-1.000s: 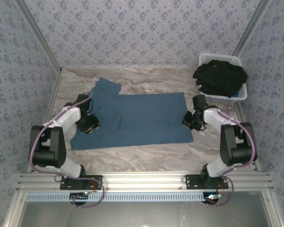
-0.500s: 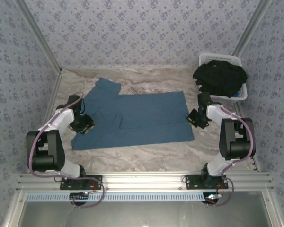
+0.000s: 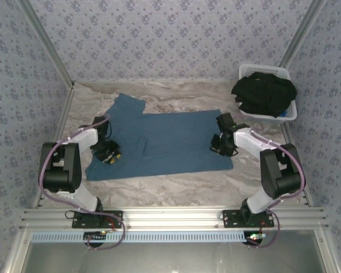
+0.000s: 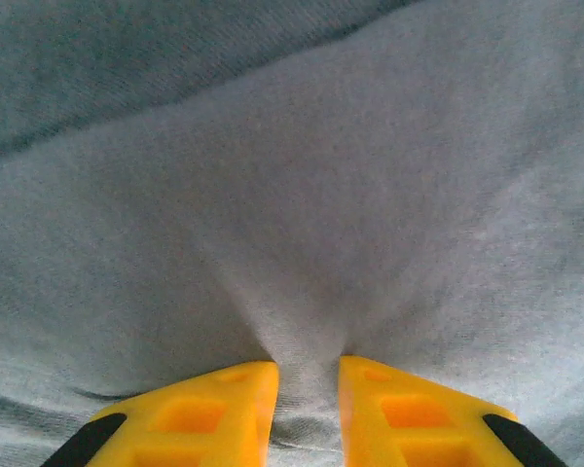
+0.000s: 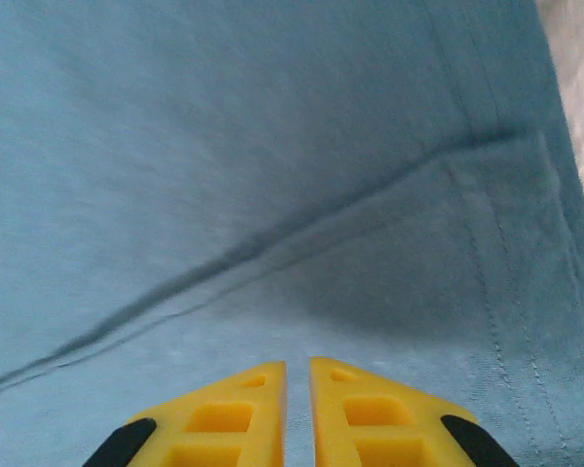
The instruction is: Fold and stack the t-shirts
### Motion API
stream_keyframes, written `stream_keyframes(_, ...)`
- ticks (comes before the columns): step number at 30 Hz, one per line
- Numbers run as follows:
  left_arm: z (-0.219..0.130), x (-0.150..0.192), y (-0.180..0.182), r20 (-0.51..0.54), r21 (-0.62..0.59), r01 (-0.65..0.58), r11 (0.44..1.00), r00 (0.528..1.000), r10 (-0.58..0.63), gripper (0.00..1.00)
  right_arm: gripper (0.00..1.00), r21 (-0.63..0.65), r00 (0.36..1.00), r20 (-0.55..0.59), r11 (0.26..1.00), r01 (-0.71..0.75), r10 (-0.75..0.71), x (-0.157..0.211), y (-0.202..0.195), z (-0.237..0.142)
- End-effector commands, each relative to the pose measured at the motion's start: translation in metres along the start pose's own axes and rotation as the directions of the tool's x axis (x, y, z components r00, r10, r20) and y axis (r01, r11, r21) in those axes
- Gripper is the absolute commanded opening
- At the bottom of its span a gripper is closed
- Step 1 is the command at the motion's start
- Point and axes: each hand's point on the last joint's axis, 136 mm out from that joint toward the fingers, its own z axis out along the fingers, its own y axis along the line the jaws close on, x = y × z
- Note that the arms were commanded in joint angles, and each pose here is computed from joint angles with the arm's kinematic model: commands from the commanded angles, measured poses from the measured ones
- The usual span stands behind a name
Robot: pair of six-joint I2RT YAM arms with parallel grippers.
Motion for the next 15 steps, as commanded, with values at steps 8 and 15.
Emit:
stream_keyframes(8,0.012,0.026,0.055,-0.013,-0.187,0.04,0.982,0.999,-0.043,0.27,0.18,0.248,0.968,-0.222,0.967,-0.063,0.12,0.071,-0.062,0.008)
stream_keyframes(15,0.003,0.047,0.083,-0.008,-0.238,0.056,0.97,0.998,-0.06,0.27,0.19,0.216,0.947,-0.298,0.975,-0.053,0.118,0.109,-0.067,-0.005)
